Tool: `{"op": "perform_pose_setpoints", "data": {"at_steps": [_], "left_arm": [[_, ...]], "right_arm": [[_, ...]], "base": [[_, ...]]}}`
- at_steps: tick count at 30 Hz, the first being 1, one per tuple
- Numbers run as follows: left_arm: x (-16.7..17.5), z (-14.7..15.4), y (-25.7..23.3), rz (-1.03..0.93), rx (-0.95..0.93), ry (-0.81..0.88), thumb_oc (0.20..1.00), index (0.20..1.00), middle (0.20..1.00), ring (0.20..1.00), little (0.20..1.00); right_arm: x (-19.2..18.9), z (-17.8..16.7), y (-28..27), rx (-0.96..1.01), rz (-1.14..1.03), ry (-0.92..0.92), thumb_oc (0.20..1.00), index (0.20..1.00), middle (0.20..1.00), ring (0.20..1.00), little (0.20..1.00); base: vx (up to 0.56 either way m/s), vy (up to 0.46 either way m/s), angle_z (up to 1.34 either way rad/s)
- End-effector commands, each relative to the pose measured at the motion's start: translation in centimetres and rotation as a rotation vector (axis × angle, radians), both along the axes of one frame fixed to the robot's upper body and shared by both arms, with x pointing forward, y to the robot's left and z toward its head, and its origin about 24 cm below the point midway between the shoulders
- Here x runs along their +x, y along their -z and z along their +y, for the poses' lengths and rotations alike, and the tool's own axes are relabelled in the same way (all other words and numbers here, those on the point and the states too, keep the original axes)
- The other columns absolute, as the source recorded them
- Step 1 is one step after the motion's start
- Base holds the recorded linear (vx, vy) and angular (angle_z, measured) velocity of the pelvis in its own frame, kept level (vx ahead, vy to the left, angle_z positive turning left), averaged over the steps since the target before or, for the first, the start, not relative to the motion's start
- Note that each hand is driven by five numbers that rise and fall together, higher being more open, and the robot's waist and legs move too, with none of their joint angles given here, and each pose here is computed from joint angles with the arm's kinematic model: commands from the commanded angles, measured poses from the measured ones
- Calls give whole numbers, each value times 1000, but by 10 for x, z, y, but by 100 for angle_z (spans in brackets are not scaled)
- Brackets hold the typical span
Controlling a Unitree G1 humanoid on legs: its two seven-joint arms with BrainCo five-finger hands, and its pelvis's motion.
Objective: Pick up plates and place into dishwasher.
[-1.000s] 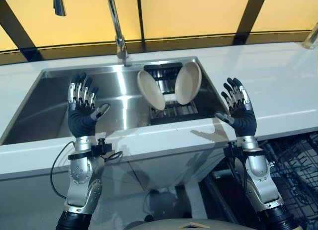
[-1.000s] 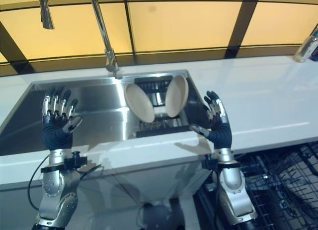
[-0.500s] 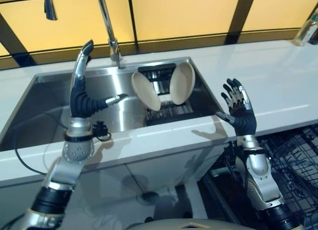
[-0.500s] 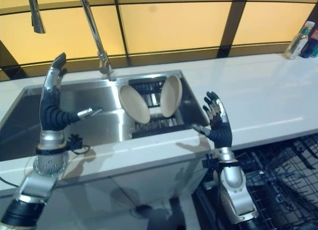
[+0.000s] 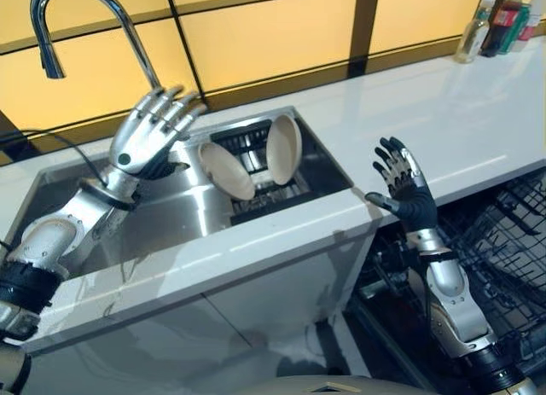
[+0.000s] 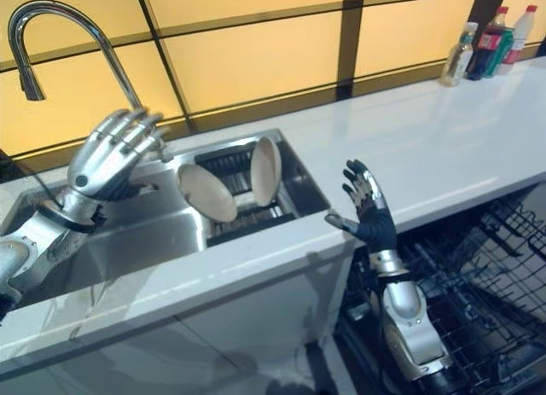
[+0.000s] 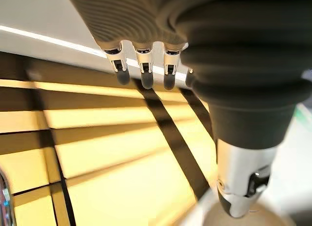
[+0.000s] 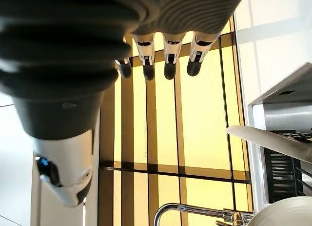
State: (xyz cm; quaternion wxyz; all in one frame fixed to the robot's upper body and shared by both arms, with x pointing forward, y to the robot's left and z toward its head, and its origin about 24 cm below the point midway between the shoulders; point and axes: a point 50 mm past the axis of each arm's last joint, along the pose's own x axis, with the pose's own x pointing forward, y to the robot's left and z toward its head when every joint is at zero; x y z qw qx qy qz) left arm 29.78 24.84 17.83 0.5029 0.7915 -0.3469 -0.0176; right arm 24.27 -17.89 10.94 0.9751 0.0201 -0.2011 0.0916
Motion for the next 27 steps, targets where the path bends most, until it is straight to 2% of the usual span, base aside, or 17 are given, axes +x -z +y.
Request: {"op": "perform_pose_setpoints", "data": {"at_steps": [1, 11, 15, 20, 27], "left_arm": [[15, 15, -27, -34, 163, -106, 1000, 1000, 1000, 1000, 1000], [32, 20, -24, 181, 470, -199, 1000, 1000, 1000, 1000, 1000], [37, 28, -21, 200, 501, -246, 1000, 1000, 1000, 1000, 1000], [36, 52, -5, 209, 474, -336, 1000, 1000, 1000, 1000, 1000], [34, 64, 0, 126, 424, -362, 1000, 1000, 1000, 1000, 1000]], "right_arm": [[7, 10, -25, 26, -120, -60, 1000, 1000, 1000, 1000, 1000], [11, 11, -27, 8, -115, -40, 1000, 1000, 1000, 1000, 1000], [10, 9, -27, 4, -114, -31, 1000, 1000, 1000, 1000, 1000], [11, 4, -30, -4, -117, -11, 1000, 1000, 1000, 1000, 1000], [8, -2, -30, -15, -118, 9, 1000, 1000, 1000, 1000, 1000]], "base": [[0, 0, 0], [7, 1, 0], [52, 8, -1], [55, 31, -4], [17, 40, -6]]}}
